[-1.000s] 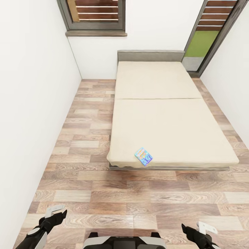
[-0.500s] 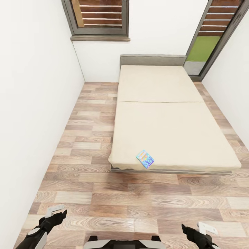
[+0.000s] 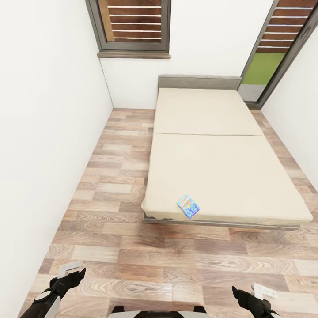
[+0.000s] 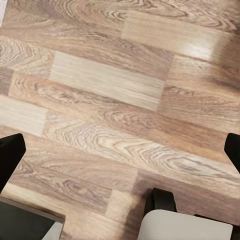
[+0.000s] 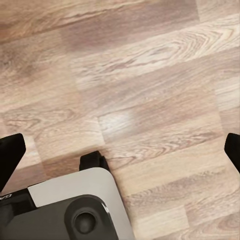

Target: Put all the toys in the child's room - the three board games (two on the bed and one on the table), the two jigsaw puzzles on the table, and the tennis ball on the table - inside the toy box on the table in the child's room.

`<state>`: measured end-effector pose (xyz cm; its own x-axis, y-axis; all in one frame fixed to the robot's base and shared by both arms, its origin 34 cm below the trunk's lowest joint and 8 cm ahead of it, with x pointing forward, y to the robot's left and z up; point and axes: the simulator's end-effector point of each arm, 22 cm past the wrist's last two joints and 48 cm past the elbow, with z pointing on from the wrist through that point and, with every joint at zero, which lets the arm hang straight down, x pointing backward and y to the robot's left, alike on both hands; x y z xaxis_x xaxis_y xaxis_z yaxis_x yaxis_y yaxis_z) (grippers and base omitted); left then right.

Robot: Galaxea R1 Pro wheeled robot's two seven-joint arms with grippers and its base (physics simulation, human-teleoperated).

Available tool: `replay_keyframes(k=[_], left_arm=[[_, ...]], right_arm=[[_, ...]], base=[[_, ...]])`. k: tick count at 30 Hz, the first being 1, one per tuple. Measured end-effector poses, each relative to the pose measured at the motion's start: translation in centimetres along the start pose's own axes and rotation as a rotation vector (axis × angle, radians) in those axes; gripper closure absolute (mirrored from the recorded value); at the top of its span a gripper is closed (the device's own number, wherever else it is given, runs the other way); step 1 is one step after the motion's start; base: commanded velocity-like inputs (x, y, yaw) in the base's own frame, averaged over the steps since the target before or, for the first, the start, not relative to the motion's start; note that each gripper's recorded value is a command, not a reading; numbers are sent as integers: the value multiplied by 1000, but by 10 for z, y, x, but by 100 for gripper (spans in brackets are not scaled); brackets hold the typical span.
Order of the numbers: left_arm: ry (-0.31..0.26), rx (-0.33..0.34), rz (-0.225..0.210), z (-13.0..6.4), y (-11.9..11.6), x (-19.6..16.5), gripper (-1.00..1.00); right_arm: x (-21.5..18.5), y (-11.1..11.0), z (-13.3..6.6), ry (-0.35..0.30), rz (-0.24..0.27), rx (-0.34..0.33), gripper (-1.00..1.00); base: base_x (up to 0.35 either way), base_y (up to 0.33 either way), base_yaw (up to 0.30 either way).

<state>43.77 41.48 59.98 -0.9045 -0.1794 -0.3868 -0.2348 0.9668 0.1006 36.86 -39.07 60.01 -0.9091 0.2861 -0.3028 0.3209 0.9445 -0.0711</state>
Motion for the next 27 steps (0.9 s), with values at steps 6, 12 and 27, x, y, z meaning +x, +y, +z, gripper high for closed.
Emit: replay_keyframes(k=[6,12,27], left_arm=[[-10,2,-2,-2,-1,-5,-100],[-20,4,-4,-3,-2,-10,-100],[-43,8,-8,-7,-3,-22,-100]], right_arm=[[-5,1,-1,-10,2,-3,-100],[-9,2,-3,-19,3,-6,-100],[-21,5,-7,-48,8,-14,-100]], base=[[0,0,80],[0,0,80],[0,0,-49]])
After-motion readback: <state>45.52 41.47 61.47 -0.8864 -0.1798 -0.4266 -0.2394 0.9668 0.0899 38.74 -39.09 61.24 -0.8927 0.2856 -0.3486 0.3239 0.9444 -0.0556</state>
